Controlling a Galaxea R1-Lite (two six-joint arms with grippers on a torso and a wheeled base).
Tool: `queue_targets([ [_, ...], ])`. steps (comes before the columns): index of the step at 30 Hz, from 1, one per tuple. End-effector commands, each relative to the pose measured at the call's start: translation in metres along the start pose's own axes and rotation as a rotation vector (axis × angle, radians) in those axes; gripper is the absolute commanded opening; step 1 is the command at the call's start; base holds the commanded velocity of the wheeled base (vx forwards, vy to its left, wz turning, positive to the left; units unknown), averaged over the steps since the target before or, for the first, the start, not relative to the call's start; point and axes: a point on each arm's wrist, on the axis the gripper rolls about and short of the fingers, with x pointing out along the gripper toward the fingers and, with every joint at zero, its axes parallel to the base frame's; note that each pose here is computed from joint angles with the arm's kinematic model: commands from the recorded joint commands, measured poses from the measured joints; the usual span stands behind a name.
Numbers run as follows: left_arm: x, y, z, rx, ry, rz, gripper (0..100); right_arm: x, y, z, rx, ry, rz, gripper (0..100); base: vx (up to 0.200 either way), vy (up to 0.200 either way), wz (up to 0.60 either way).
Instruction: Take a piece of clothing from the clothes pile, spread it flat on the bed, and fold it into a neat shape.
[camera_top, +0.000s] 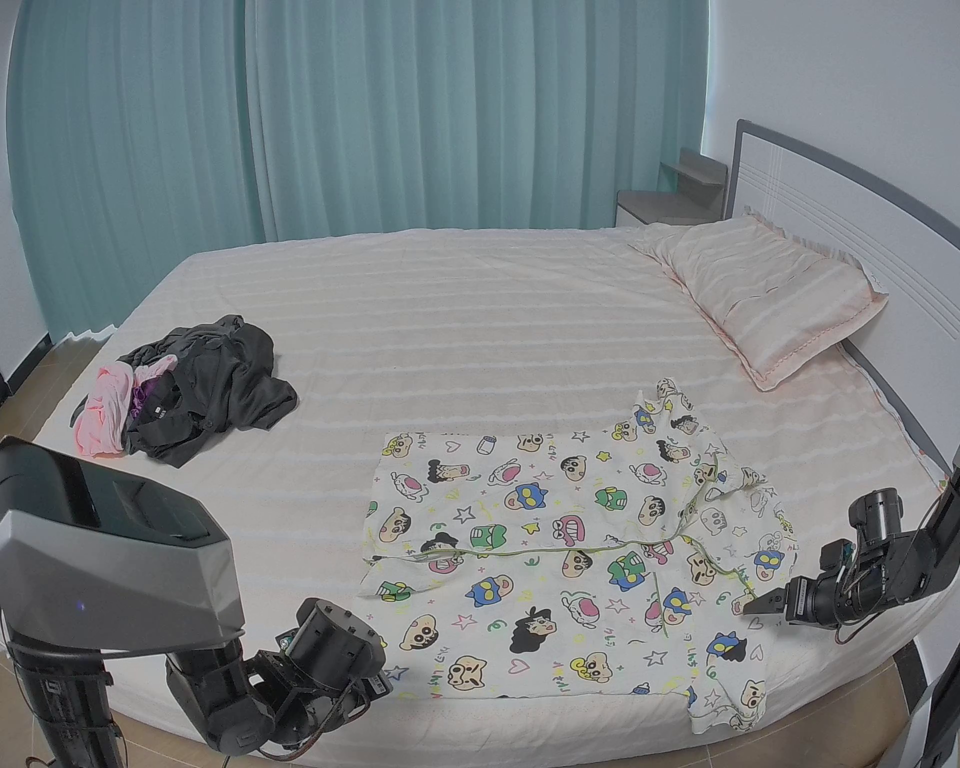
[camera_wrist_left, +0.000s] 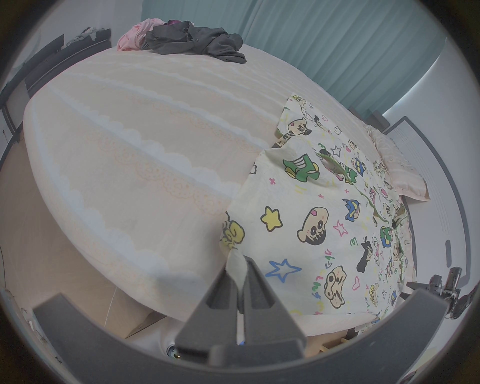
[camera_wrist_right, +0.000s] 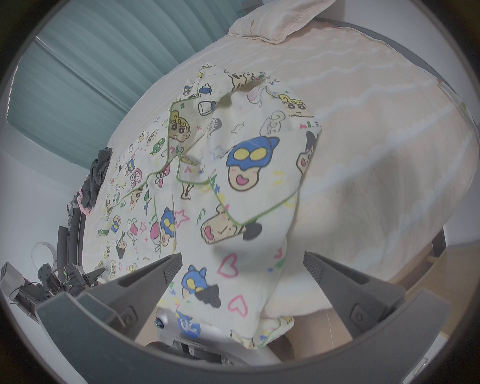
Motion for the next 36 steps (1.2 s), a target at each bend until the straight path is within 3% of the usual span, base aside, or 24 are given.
queue_targets([
  [1,0.001,0.001,0.001,-0.005,-0.001,0.006,0,0.015,-0.005,-0.001,0.007,0.017,-0.007,100,0.000,0.000,0.00],
  [5,0.002,0.001,0.001,-0.005,-0.001,0.006,0,0.019,-0.003,-0.001,-0.002,0.010,0.001,100,0.000,0.000,0.00],
  [6,0.002,0.001,0.001,-0.005,-0.001,0.006,0,0.021,-0.003,-0.001,-0.004,0.014,0.001,0,0.000,0.000,0.00],
  [13,0.002,0.000,0.001,-0.006,-0.004,0.003,0,0.030,-0.007,0.002,0.001,0.025,-0.011,0,0.000,0.000,0.00],
  [21,0.003,-0.001,0.006,-0.024,-0.036,0.002,0,0.017,-0.004,0.017,-0.010,-0.073,0.006,0,0.000,0.000,0.00],
  [25,0.004,-0.002,0.012,-0.051,-0.086,-0.024,0,0.014,0.003,0.031,-0.013,-0.182,0.034,0,0.000,0.000,0.00],
  [32,0.009,0.001,0.014,-0.063,-0.092,-0.012,0,0.020,0.009,0.030,-0.028,-0.180,0.050,0,0.000,0.000,0.00],
  [33,0.010,0.001,0.014,-0.064,-0.091,-0.008,0,0.023,0.009,0.030,-0.031,-0.175,0.050,100,0.000,0.000,0.00],
  [36,0.012,0.002,0.014,-0.062,-0.090,-0.004,0,0.026,0.008,0.031,-0.030,-0.172,0.050,100,0.000,0.000,0.00],
])
